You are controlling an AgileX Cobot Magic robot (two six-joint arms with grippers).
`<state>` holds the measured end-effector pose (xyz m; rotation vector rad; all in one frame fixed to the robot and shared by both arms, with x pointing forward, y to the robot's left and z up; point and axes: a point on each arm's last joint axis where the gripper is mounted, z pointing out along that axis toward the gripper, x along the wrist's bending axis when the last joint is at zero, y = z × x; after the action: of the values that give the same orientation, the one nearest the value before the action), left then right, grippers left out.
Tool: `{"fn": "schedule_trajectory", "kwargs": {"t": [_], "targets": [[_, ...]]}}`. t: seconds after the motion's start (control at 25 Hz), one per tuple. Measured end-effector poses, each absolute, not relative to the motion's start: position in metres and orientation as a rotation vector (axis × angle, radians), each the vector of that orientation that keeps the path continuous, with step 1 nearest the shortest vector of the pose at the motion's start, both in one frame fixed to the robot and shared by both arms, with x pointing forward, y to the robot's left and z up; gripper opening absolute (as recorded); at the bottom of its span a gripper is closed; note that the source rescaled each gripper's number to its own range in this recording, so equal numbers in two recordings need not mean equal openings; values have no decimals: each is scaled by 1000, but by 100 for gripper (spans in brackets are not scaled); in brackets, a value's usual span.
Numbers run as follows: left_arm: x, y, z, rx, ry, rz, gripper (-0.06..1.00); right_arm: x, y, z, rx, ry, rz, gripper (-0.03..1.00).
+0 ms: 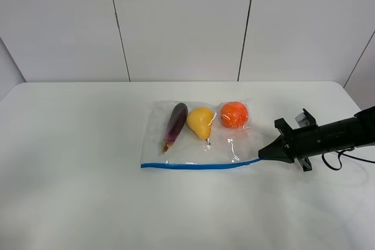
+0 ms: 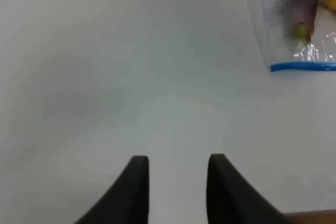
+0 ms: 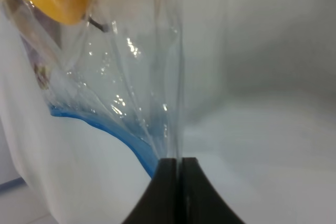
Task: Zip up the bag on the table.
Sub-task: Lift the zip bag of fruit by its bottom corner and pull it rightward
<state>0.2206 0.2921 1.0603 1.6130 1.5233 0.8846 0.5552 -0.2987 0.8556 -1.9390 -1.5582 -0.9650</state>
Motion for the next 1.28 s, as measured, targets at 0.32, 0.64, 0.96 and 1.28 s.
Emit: {"fn": "schedule_trajectory", "kwargs": {"t": [0.32,0.64,0.96,1.28], "targets": [[221,292,1060,1613,1523,885,63,554,-295,860,-1878,-1532,-990,0],[221,292,1060,1613,1523,885,63,554,-289,869,-1787,-1455,-1075,0],[221,292,1060,1613,1524,886,63,558,-285,881,-1702,-1392,-1203,0],[221,292,1060,1613,1524,886,63,557,-285,920,-1668,-1485,-1319,0]]}}
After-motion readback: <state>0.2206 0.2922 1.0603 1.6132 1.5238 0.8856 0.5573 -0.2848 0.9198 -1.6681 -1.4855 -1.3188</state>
